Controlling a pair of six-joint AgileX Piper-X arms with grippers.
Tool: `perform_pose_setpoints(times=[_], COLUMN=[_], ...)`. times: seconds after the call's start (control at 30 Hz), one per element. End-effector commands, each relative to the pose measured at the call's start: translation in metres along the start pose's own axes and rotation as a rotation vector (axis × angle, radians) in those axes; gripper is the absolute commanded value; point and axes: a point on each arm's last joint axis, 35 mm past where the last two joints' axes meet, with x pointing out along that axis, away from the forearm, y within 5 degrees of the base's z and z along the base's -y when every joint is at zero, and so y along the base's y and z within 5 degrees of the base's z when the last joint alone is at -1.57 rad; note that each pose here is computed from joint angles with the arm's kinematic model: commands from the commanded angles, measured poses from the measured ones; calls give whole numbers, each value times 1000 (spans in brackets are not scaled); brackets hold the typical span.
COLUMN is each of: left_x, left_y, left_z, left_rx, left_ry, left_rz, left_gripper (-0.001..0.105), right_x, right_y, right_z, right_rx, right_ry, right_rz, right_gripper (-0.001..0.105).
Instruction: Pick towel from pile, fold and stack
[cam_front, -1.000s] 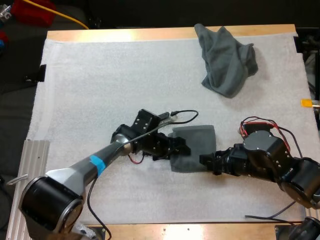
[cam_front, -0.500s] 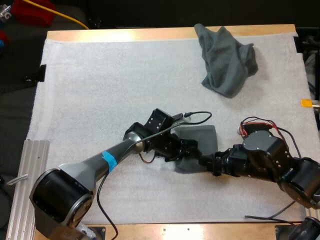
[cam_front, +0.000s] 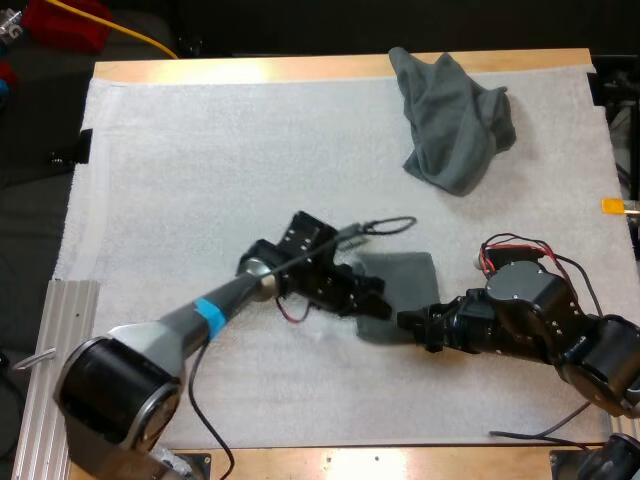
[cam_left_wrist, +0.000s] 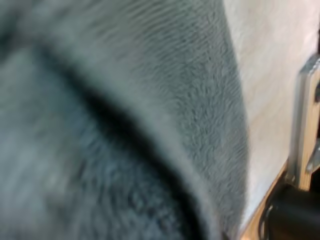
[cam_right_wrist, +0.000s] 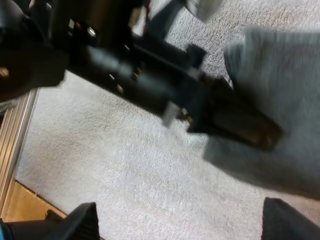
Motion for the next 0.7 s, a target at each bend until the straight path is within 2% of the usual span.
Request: perform_pose_setpoints(times=[0.0, 0.23, 0.4, 0.67], left_x=[-11, -64, -95, -143], left_y=[-8, -16, -13, 14], left_z=[1, 7, 8, 1], left_rx=[40, 66, 69, 35], left_ry=[-15, -152, -232, -320], left_rz=[-39, -102, -122, -84], left_gripper=[0, 0, 0, 0], right_x=[-3, -3, -4, -4], right_y=[2, 4, 6, 7], right_z=[1, 6, 11, 12], right_rx=[-7, -12, -10, -11], right_ry=[-7, -53, -98, -96], right_rz=[18, 36, 59, 72], right_gripper=[65, 65, 65, 65])
